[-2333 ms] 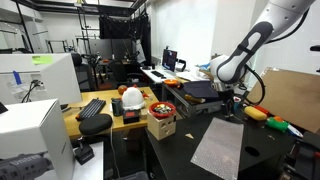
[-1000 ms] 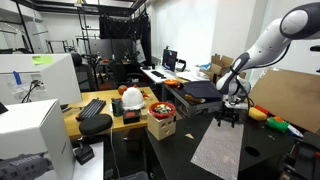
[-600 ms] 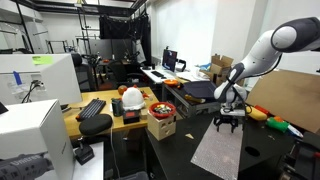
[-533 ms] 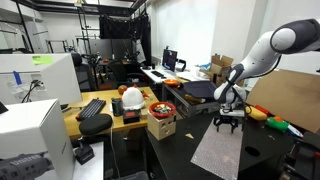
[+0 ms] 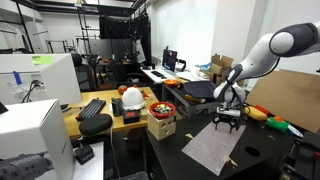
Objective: Unfold the bubble wrap
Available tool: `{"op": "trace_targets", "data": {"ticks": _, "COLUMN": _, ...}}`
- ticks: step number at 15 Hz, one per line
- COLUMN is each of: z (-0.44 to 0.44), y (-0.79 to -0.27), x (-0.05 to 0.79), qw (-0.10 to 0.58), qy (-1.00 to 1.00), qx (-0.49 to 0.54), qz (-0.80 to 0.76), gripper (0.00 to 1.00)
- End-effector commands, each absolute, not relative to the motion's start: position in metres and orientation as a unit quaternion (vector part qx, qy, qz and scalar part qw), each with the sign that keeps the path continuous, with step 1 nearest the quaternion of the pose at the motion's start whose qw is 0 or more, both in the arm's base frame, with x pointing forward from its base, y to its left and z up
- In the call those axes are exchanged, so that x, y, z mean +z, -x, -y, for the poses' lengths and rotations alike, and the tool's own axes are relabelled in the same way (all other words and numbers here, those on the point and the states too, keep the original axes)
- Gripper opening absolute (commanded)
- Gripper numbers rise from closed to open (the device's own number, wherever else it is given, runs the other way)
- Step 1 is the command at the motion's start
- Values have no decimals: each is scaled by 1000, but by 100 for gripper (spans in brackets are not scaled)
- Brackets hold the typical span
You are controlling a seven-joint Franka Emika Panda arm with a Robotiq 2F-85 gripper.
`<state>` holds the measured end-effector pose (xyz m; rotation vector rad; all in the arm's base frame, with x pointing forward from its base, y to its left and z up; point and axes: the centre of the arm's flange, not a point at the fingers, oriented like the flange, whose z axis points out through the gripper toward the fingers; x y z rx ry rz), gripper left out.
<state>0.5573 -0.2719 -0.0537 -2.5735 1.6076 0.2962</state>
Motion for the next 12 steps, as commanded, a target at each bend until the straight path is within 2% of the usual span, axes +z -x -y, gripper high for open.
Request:
{"op": "trace_targets", "data": {"ticks": 1, "z": 284, "y": -556, "x": -51, "qw": 49, "qy": 809, "qx": 79, "qz": -580, "gripper": 100}}
{"op": "trace_targets", "data": {"ticks": 12, "z": 327, "y": -513, "x": -52, "qw": 46, "qy": 724, "qx": 75, "qz": -685, "gripper": 100}}
